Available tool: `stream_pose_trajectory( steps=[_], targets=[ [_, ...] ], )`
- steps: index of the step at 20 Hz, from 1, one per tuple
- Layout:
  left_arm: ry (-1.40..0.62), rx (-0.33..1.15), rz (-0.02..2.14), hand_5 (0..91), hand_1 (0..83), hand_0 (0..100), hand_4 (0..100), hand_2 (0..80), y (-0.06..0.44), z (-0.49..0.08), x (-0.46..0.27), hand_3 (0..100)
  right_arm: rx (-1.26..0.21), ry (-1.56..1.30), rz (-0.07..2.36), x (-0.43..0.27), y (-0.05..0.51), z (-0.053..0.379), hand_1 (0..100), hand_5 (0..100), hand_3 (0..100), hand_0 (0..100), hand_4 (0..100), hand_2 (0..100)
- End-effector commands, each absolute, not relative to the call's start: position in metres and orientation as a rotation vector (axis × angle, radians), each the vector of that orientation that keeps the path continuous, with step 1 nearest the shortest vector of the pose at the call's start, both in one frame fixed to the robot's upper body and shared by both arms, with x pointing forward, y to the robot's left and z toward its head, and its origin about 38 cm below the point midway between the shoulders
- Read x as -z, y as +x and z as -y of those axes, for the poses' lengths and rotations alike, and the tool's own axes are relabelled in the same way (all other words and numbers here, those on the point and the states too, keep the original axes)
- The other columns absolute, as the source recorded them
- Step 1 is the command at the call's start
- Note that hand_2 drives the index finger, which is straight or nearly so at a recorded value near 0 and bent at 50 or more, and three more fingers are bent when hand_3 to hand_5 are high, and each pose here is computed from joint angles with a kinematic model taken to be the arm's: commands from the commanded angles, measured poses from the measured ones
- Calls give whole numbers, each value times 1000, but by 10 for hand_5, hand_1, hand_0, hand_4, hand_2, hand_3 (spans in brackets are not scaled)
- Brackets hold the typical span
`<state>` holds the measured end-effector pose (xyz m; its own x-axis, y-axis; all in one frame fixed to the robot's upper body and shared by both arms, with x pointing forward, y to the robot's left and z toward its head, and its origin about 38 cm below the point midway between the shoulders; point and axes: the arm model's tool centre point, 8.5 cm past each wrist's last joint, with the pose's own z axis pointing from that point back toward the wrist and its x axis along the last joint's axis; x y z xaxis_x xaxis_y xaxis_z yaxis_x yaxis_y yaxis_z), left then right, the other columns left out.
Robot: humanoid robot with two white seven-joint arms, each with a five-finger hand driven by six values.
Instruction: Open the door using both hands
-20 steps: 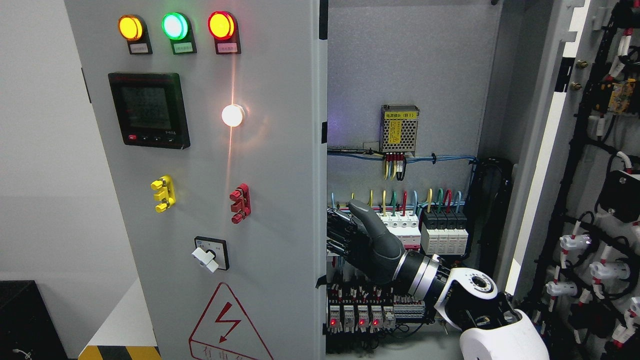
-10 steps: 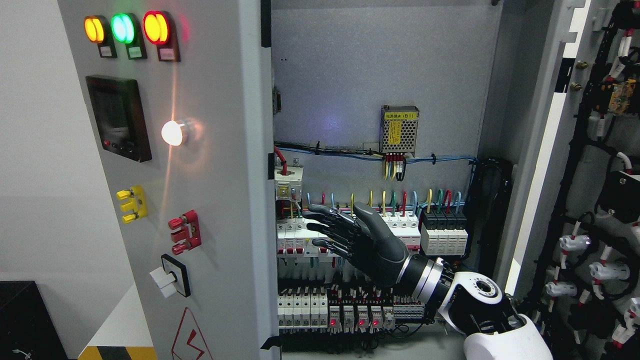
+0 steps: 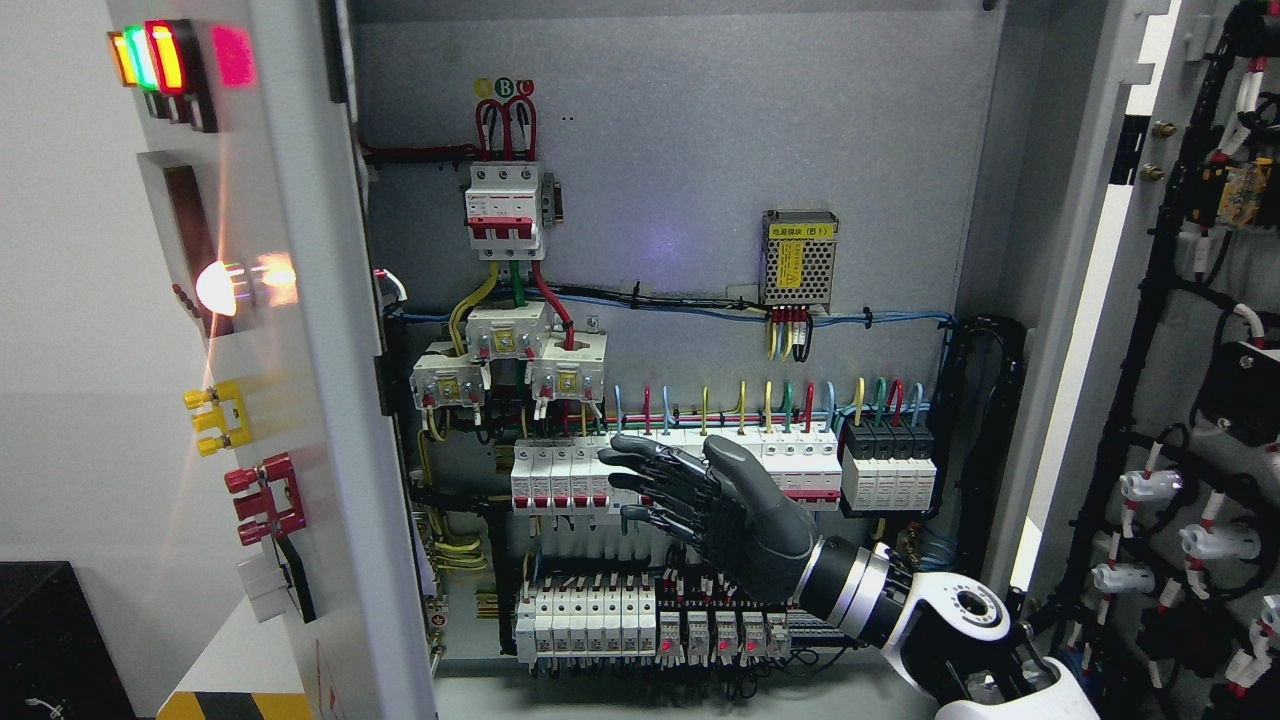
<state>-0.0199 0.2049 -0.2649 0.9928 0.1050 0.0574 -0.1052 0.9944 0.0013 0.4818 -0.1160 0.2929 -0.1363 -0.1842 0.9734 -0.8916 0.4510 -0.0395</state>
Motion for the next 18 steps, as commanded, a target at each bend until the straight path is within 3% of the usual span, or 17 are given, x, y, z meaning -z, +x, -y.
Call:
stream_pose_trajectory(
  steps=[1,18],
  targets=[
    [5,-106,62,0,0,0,0,0,-19,-205,265,0,-917,971,1617,-296,457,102,0,0,0,191,0,0],
    [5,-106,62,0,0,0,0,0,-19,-205,265,0,-1041,1010,1499,-263,427,72,0,0,0,191,0,0]
  ],
)
